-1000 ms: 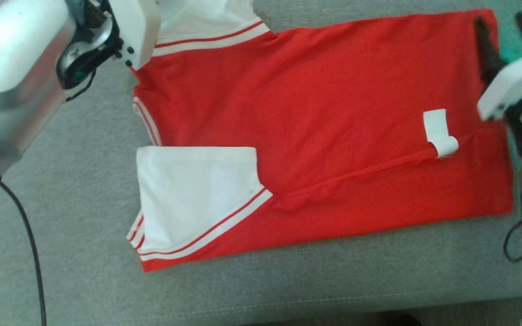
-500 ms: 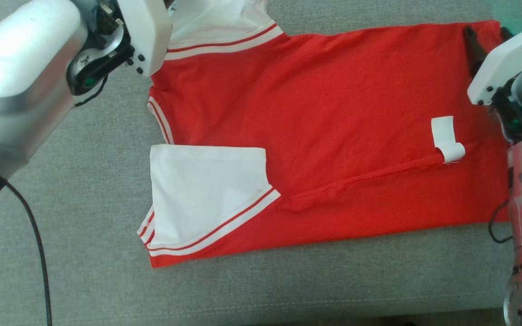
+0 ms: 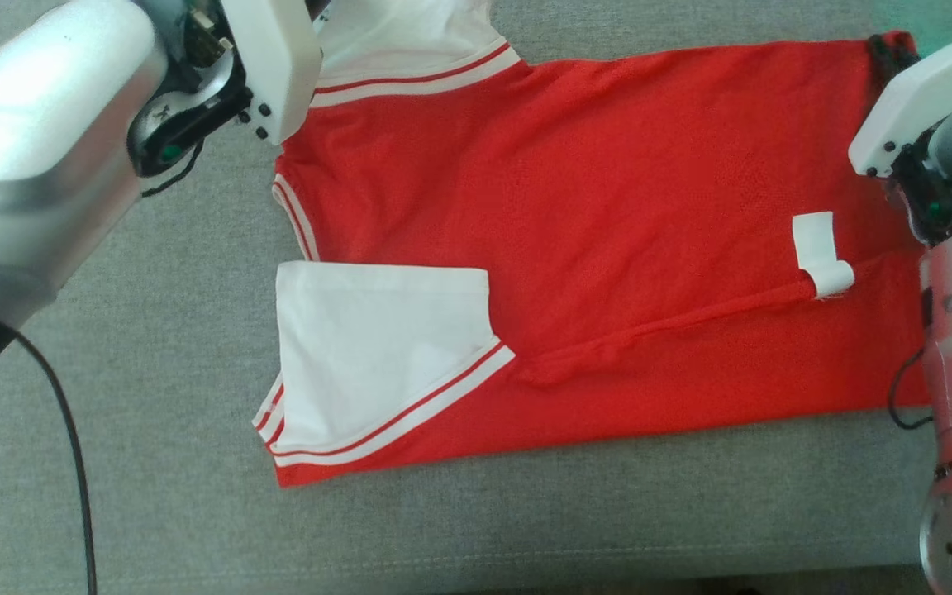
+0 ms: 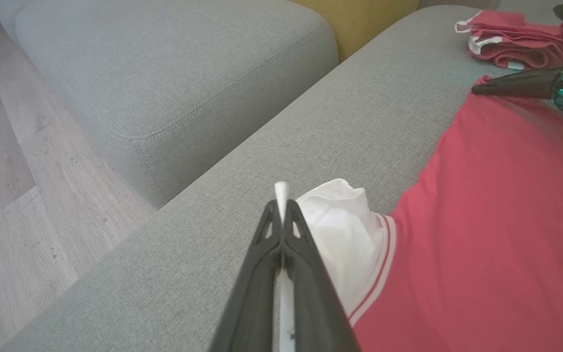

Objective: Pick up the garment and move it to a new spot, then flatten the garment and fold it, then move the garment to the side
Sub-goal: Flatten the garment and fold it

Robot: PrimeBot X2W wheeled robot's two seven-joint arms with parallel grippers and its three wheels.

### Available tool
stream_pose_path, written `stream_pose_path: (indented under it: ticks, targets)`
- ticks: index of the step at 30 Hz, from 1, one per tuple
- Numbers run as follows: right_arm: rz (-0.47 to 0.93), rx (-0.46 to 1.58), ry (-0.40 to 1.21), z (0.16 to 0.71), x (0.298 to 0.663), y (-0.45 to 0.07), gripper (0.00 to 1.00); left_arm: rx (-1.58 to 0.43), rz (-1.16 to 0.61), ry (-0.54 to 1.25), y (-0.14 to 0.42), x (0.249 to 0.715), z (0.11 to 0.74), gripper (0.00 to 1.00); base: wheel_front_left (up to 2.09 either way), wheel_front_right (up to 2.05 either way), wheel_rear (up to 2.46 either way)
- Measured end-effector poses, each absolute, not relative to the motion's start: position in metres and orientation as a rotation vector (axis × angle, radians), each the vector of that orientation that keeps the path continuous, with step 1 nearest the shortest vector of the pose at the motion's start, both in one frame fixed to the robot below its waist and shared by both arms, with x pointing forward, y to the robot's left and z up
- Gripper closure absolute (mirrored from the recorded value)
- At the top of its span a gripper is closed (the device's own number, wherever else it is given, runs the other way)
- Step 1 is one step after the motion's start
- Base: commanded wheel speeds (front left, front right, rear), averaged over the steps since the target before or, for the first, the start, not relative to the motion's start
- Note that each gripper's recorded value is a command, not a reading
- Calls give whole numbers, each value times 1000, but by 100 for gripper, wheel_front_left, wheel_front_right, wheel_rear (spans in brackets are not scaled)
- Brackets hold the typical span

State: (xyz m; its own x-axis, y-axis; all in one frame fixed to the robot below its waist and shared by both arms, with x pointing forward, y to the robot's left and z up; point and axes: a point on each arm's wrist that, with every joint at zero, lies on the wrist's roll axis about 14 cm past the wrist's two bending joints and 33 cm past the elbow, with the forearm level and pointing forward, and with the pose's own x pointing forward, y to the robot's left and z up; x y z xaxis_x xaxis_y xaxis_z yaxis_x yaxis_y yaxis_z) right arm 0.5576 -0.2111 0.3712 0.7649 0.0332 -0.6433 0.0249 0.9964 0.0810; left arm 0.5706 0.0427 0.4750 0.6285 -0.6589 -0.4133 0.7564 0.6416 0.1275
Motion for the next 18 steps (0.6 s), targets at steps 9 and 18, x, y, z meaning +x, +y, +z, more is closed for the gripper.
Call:
stream_pose_path:
  ticks: [9, 18]
  targets:
    - [-9, 104, 609, 387, 576, -217, 100, 340, -808, 208, 53, 586, 491, 100, 0, 0, 0]
    - [-48, 177, 441, 440, 603, -238, 100, 315, -753, 42, 59, 609, 541, 100, 0, 0, 0]
